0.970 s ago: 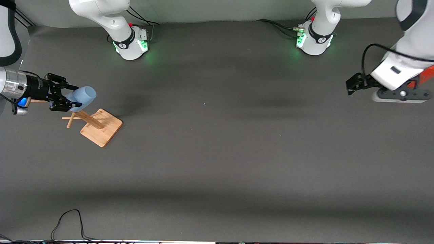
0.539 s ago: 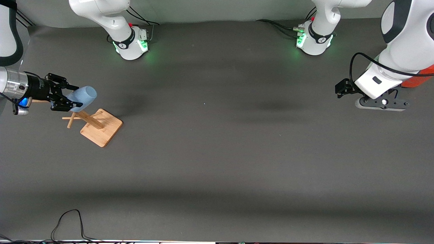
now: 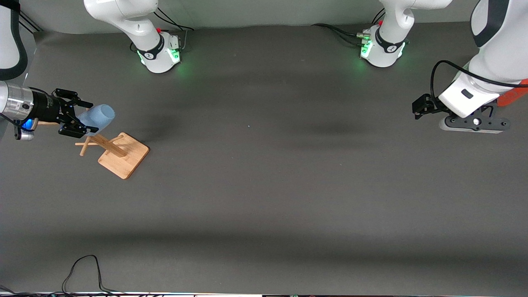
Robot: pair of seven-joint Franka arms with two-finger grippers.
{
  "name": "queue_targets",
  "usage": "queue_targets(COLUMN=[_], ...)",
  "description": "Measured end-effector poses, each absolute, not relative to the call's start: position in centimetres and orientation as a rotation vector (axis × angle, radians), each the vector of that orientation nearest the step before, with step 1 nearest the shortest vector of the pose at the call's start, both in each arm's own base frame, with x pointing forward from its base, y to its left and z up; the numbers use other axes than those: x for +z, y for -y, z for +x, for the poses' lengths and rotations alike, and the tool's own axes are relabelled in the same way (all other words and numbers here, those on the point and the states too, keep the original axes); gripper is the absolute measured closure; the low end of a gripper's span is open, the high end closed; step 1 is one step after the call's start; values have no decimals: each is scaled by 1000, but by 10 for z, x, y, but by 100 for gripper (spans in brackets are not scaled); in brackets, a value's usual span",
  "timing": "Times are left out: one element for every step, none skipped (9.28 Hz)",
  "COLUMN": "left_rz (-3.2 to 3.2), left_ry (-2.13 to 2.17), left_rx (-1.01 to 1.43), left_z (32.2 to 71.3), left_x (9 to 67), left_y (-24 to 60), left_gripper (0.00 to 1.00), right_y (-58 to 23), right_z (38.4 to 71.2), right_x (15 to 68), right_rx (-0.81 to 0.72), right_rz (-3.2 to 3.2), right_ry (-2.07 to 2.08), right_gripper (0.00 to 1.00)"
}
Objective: Rotate and upright cup with both arms
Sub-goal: 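Close the right gripper around the blue cup's body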
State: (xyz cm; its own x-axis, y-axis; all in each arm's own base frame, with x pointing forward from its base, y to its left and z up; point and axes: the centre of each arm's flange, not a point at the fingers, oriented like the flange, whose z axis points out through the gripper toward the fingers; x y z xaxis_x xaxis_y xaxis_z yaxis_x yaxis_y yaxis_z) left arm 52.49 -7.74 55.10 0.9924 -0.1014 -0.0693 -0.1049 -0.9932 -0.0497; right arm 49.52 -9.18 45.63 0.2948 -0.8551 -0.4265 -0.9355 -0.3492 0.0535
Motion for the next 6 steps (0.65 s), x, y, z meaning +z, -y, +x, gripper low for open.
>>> queue_targets(left_rz=[-3082, -3082, -3083, -3084, -3084, -3083], left_ry=[-160, -159, -159, -158, -159, -160], left_rx=[108, 105, 95, 87, 87, 88], left_z=[525, 525, 526, 526, 526, 527], left_x=[550, 552, 555, 558, 558, 558], left_y=[77, 77, 77, 77, 78, 78], left_gripper=[0, 0, 0, 0, 0, 0], right_y=[92, 92, 92, 92, 93, 92], right_z=[495, 495, 495, 495, 494, 493], right_x=[455, 454, 452, 449, 445, 441], right_rx=[575, 576, 570, 566, 561, 565], right_rz=[-2354, -2353, -2352, -2350, -2348, -2347], right_ry=[-1657, -1658, -1661, -1665, -1670, -1673], right_gripper=[0, 0, 0, 0, 0, 0])
